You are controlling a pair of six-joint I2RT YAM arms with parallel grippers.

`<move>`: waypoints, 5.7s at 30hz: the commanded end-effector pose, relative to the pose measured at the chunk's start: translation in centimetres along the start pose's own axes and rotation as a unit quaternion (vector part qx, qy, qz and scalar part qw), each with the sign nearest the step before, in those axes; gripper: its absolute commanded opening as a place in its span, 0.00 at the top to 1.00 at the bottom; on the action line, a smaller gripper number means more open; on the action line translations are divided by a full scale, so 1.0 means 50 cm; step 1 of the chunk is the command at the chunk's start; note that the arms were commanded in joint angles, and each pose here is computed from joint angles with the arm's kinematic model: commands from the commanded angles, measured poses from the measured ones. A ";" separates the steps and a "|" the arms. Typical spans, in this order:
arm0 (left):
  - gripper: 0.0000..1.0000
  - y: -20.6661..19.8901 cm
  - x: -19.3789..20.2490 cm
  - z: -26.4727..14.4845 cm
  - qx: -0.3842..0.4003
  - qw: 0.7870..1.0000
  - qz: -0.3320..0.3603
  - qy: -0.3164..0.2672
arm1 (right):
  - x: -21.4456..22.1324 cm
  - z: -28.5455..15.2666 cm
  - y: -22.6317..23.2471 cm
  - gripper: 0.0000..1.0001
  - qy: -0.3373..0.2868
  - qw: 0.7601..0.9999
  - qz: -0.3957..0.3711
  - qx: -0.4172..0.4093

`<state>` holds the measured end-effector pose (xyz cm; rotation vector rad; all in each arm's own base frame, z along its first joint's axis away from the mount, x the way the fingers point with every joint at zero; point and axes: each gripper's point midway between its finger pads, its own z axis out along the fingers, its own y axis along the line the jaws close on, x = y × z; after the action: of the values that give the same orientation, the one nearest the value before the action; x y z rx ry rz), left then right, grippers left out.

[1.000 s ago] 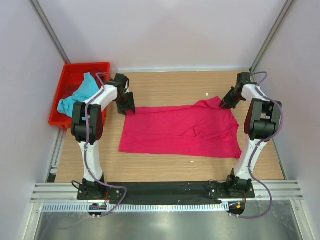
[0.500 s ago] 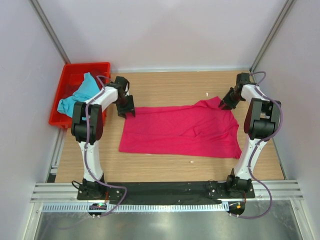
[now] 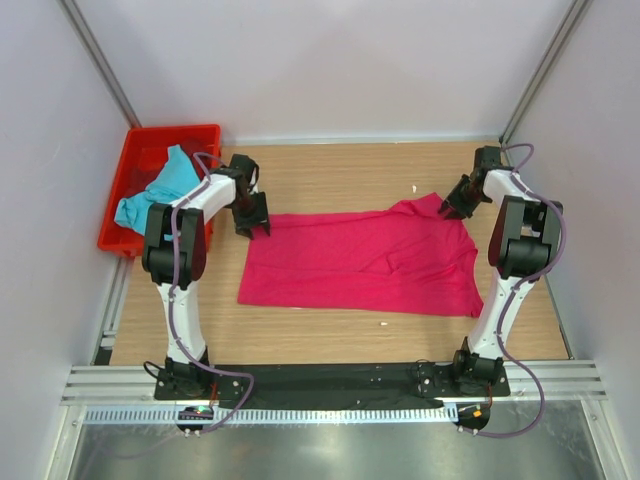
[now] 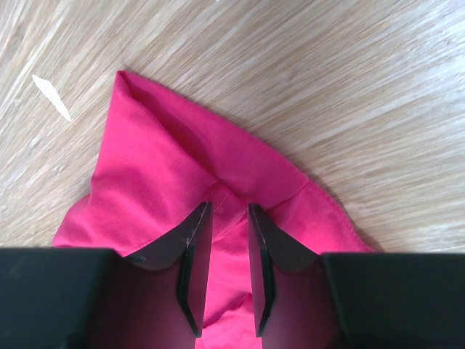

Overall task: Fold and stack the t-shirts
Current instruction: Fold the tshirt

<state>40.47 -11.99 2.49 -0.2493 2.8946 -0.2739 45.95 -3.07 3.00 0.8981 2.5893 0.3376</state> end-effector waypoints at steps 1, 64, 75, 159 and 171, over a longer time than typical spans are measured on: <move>0.48 -0.007 -0.013 -0.030 0.011 1.000 0.009 -0.019 | -0.019 0.013 -0.002 0.68 -0.013 1.000 0.003 -0.002; 0.64 -0.017 -0.081 -0.039 0.017 0.999 -0.015 -0.048 | -0.034 -0.061 0.059 0.99 -0.011 0.998 0.029 -0.053; 0.59 -0.014 -0.092 -0.043 0.005 0.998 -0.010 -0.059 | -0.026 -0.059 0.057 0.99 -0.007 0.998 0.025 -0.052; 1.00 0.000 -0.111 -0.081 -0.012 0.999 -0.007 -0.047 | -0.055 -0.281 0.007 0.99 -0.065 0.997 0.027 0.045; 1.00 0.028 -0.068 -0.097 -0.025 0.999 0.004 -0.025 | 0.081 -0.326 -0.075 0.99 -0.030 0.996 0.012 0.088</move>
<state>43.19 -9.94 5.31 -0.2720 2.8780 -0.1932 35.58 -4.66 14.19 1.0102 2.5921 0.1281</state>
